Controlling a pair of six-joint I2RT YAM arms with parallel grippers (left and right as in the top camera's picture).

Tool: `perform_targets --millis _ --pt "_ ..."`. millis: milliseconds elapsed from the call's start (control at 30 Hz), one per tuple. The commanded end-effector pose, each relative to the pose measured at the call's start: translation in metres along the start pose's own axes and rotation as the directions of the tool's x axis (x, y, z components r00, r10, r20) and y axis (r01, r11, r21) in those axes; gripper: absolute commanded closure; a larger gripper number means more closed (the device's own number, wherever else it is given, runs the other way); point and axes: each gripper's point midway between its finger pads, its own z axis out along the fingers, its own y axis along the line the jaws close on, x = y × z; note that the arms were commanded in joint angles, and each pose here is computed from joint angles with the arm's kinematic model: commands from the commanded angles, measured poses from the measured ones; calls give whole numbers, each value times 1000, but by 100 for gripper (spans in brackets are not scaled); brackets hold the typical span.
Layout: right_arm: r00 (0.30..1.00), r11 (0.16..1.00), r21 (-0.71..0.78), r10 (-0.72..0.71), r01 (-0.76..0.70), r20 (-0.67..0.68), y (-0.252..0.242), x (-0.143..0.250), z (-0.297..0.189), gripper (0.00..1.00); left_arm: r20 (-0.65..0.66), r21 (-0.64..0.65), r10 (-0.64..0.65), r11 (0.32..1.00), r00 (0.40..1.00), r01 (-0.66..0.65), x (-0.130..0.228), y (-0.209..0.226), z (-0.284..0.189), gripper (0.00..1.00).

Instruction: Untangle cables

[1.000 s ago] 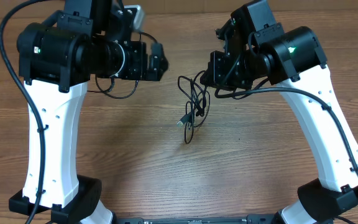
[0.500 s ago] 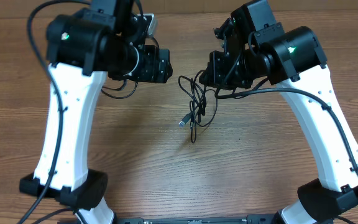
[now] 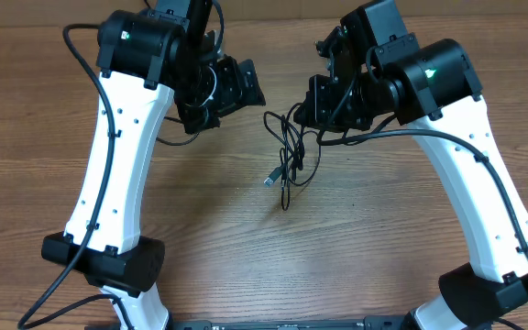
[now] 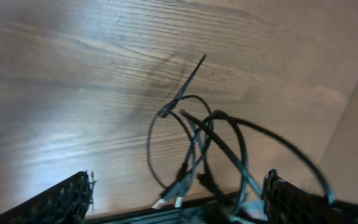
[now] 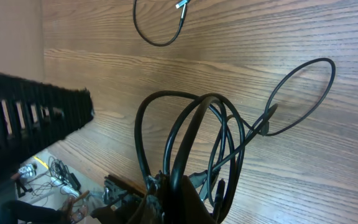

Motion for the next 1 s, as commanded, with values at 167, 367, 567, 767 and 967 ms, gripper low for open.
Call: perform_targets --millis 167,367,567,767,967 --pt "1000 999 -29 -25 26 18 9 -1 -5 96 16 45 -203 978 979 203 -10 -10 3 25" --pt "999 998 -38 -43 44 21 15 -1 -3 96 21 62 -278 959 960 276 -13 -13 3 27" --pt "997 995 -61 -74 76 35 28 -1 0 96 11 61 -277 959 961 275 -8 -18 6 32" --pt "995 992 -73 -98 100 37 36 2 3 96 15 65 -268 962 963 267 -7 -21 7 37" --pt "994 991 -81 -100 103 49 38 -1 3 96 12 69 -266 962 964 264 -7 -22 7 46"
